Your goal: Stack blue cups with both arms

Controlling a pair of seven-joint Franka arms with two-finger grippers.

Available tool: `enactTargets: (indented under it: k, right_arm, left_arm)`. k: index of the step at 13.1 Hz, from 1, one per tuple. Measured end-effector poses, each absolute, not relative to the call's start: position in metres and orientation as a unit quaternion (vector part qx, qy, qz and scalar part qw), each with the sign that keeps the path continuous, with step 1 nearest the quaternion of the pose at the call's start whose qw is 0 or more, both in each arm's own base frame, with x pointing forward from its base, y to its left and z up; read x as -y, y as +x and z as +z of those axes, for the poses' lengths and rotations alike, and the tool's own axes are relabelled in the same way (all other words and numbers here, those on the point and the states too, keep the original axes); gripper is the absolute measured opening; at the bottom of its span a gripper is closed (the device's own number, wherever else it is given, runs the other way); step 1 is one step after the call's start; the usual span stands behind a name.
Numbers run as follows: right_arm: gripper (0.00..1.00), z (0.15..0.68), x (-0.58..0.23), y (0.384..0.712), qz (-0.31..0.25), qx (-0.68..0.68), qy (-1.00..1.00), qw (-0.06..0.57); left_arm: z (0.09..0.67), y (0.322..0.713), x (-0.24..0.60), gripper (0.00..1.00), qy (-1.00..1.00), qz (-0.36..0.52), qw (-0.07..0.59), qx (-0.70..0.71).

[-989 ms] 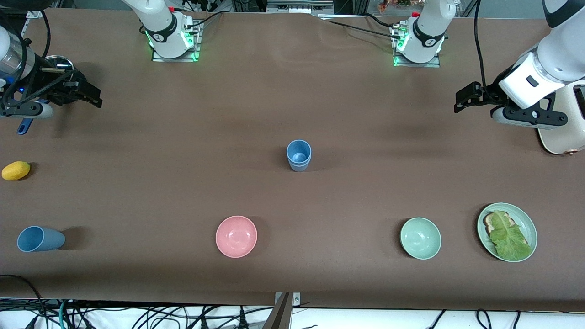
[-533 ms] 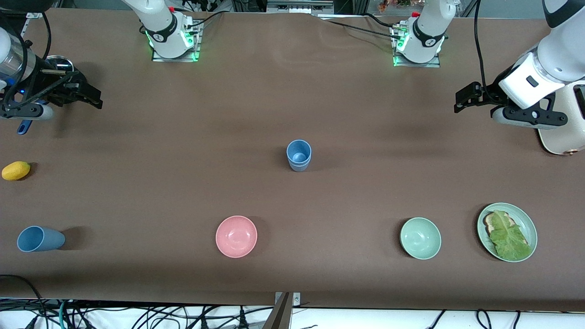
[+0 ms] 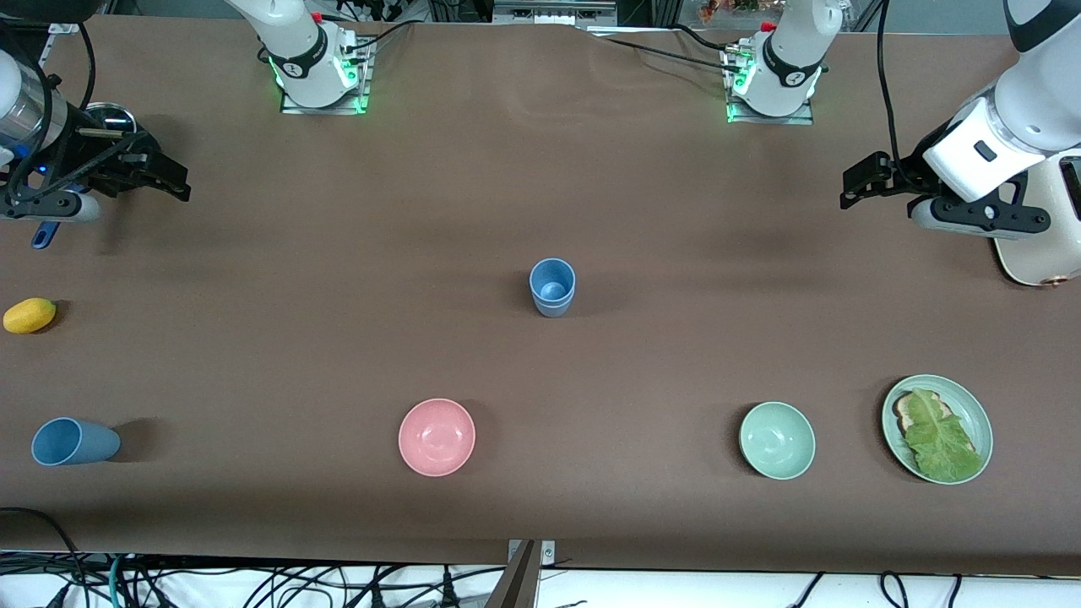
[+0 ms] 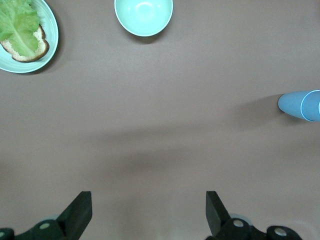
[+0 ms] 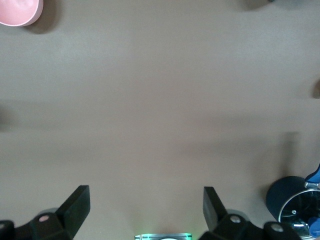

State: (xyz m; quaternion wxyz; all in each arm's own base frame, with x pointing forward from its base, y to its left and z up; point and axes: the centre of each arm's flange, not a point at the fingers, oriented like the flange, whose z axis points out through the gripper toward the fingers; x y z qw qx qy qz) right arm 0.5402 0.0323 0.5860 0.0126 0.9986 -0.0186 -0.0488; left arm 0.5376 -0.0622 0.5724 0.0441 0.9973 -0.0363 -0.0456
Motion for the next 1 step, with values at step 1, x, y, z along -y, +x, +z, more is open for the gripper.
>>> enactTargets:
  k: [1]
  right_arm:
    - [1.00,0.5859,-0.0330,0.5402,-0.049,0.018,0.999,0.013]
  left_arm:
    - [0.5723,0.5376,0.0622,1.00,0.997,-0.046,0.044,0.036]
